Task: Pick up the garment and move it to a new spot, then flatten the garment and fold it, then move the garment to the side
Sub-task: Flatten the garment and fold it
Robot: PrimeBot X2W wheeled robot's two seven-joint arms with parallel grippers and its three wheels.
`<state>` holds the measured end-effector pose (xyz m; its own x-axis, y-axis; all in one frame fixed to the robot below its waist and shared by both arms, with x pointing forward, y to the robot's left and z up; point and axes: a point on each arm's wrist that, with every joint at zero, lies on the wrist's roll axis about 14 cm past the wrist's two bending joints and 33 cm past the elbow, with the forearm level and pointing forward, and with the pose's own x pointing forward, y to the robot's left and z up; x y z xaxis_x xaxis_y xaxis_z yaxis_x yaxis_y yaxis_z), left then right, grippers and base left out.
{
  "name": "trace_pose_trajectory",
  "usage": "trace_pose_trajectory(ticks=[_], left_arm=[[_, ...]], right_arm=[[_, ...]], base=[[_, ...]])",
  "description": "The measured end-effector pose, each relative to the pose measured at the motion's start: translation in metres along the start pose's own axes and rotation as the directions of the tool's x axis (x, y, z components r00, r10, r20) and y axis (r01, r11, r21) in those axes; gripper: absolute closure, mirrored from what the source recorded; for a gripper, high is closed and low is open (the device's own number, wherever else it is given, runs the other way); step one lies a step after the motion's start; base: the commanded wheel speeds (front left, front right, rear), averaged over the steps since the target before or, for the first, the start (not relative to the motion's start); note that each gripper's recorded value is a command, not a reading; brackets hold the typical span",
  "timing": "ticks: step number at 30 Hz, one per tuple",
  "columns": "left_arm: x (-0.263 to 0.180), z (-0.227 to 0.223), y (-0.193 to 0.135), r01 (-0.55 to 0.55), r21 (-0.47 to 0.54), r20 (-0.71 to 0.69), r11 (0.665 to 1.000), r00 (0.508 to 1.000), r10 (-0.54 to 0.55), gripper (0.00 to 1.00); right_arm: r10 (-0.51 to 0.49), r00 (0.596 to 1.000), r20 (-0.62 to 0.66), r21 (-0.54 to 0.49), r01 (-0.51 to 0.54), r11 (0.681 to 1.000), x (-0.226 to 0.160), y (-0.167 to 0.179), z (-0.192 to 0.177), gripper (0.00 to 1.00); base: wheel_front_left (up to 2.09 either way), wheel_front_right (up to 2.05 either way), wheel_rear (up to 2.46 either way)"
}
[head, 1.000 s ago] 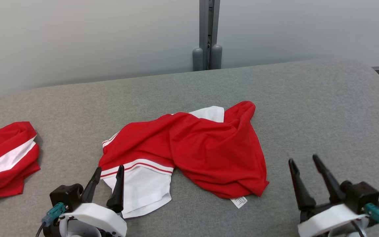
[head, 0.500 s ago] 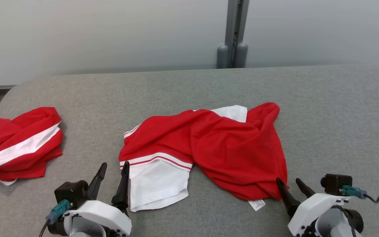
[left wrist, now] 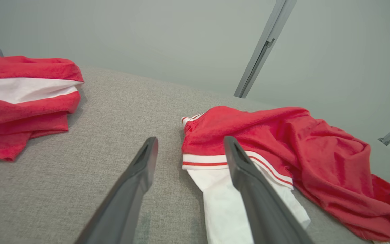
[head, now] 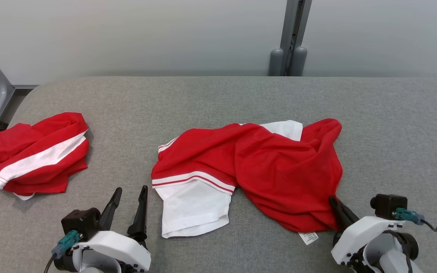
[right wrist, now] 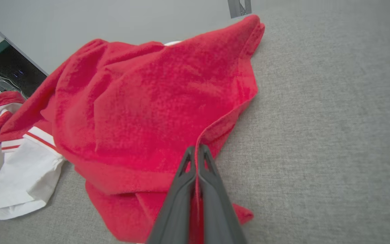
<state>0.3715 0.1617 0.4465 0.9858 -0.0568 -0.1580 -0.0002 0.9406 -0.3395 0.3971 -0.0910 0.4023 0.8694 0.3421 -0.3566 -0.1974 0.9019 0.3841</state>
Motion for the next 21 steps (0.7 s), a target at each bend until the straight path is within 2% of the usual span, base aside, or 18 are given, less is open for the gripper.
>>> trace_pose_trajectory(ticks=[4,8,13,17,21], left_arm=[[0.002,-0.001,-0.004,0.011,-0.004,-0.003,1.000,1.000,-0.011,0.00],[0.005,-0.003,-0.011,0.032,-0.001,-0.015,0.999,0.999,-0.032,0.00],[0.010,-0.005,-0.025,0.071,-0.002,-0.022,0.997,0.997,-0.071,0.00],[0.014,-0.008,-0.029,0.085,0.001,-0.039,0.996,0.996,-0.085,0.00],[0.020,-0.006,-0.030,0.090,0.001,-0.038,0.996,0.995,-0.090,0.00]], right_arm=[[0.032,0.995,0.096,-0.016,-0.030,0.999,-0.002,0.006,0.023,1.00],[0.090,0.981,0.171,0.045,-0.099,0.994,-0.011,0.023,0.047,1.00],[0.123,0.970,0.212,0.104,-0.148,0.984,-0.033,0.019,0.078,1.00],[0.147,0.977,0.151,0.097,-0.163,0.982,-0.036,0.010,0.088,1.00],[0.164,0.982,0.090,0.075,-0.171,0.982,-0.022,0.000,0.112,1.00]], base=[[0.00,0.00,0.00],[0.00,0.00,0.00],[0.00,0.00,0.00],[0.00,0.00,0.00],[0.00,0.00,0.00]])
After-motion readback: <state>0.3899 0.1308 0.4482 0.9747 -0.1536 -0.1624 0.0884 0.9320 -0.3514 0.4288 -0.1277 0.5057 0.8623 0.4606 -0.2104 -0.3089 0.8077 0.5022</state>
